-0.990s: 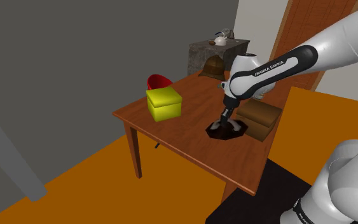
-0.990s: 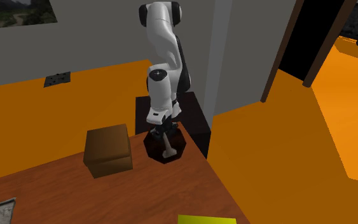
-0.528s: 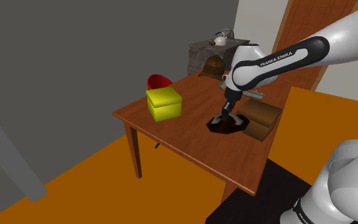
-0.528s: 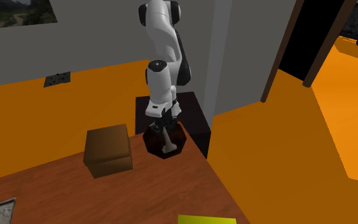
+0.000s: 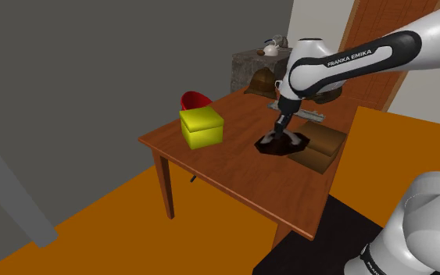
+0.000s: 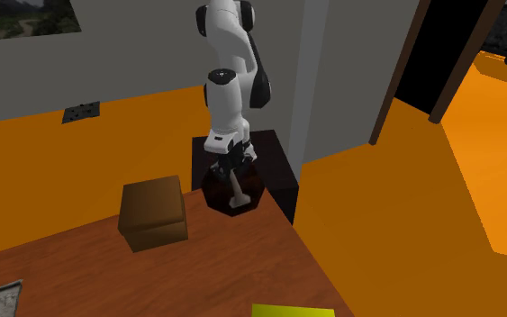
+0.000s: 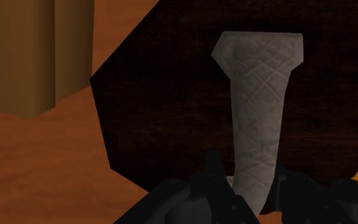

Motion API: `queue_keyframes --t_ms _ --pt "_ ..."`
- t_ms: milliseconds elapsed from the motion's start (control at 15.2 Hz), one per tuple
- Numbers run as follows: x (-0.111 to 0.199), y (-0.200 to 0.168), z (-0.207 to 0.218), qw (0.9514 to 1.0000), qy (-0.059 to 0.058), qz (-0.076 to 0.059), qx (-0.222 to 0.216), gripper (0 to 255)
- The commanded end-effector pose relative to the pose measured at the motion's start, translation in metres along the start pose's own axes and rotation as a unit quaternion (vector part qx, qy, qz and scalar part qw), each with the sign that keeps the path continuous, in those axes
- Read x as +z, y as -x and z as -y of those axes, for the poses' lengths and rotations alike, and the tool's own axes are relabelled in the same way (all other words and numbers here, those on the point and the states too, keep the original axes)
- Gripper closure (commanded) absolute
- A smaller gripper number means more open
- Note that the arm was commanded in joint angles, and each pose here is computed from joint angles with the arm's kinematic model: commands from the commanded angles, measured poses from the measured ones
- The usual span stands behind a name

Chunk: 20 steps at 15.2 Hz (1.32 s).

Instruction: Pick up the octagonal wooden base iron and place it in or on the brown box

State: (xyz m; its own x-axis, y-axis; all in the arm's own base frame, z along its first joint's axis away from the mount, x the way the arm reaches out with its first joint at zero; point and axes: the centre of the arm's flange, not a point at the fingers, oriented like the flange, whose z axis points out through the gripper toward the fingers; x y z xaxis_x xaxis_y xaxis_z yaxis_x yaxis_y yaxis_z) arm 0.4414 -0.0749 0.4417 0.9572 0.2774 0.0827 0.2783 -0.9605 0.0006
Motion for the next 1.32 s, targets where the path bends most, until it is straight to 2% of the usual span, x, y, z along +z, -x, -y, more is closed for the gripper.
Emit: queue_keyframes --t_ms 0,594,1254 --pt "-0.011 -0.001 -0.001 1.0000 0.000 0.000 0.000 255" --pt "-0.055 -0.005 -0.001 1.0000 0.000 0.000 0.000 255" --pt "-0.066 0.054 -0.118 1.0000 0.000 0.000 0.000 255"
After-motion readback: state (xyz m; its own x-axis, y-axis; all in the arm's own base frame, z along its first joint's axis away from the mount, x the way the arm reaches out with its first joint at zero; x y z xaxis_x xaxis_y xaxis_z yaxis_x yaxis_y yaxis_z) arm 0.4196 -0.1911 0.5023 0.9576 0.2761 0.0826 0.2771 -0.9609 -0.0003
